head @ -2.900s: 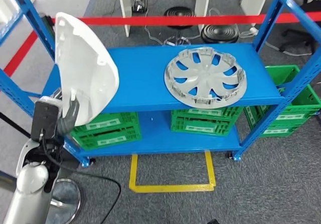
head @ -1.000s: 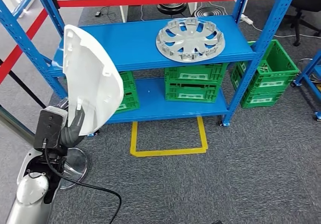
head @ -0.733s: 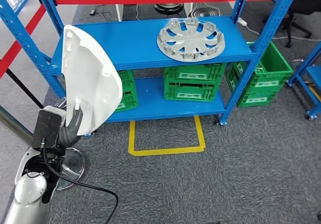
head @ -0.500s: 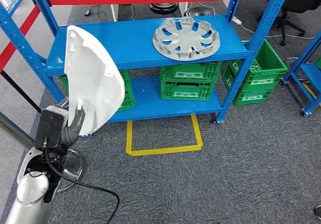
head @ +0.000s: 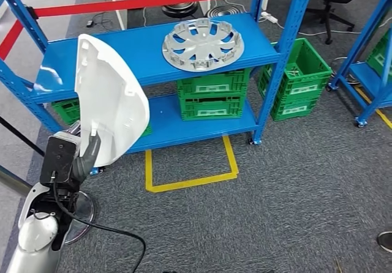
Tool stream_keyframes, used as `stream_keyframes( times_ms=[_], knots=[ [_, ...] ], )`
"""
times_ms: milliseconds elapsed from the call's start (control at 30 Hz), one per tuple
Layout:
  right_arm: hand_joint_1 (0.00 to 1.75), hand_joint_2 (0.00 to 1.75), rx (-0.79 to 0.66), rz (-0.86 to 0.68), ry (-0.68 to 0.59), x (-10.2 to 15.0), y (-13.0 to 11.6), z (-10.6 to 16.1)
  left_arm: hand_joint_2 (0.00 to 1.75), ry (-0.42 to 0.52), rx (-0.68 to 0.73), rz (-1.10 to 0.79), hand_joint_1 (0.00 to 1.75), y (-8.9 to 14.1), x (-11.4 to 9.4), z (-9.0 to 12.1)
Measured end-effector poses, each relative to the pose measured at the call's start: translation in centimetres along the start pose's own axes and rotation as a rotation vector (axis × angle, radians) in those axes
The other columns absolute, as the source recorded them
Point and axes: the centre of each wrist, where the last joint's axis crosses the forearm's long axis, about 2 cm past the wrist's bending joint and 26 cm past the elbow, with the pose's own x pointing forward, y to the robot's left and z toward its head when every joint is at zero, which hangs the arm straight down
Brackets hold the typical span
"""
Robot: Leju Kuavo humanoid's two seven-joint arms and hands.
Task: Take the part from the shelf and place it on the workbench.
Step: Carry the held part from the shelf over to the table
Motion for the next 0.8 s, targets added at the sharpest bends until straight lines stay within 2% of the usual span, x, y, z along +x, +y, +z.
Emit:
stream_keyframes(
  times_ms=[433,800],
  knots=[
    [0.00,0.00,0.003,-0.005,0.001,-0.1,0.1,0.1,1.75,0.016,0.018,-0.009,1.75,0.5,-0.2,1.0],
    [0.00,0.00,0.001,-0.008,-0.002,0.0,0.0,0.0,1.75,0.001,0.030,-0.012,1.75,0.8,0.0,1.1]
  ],
)
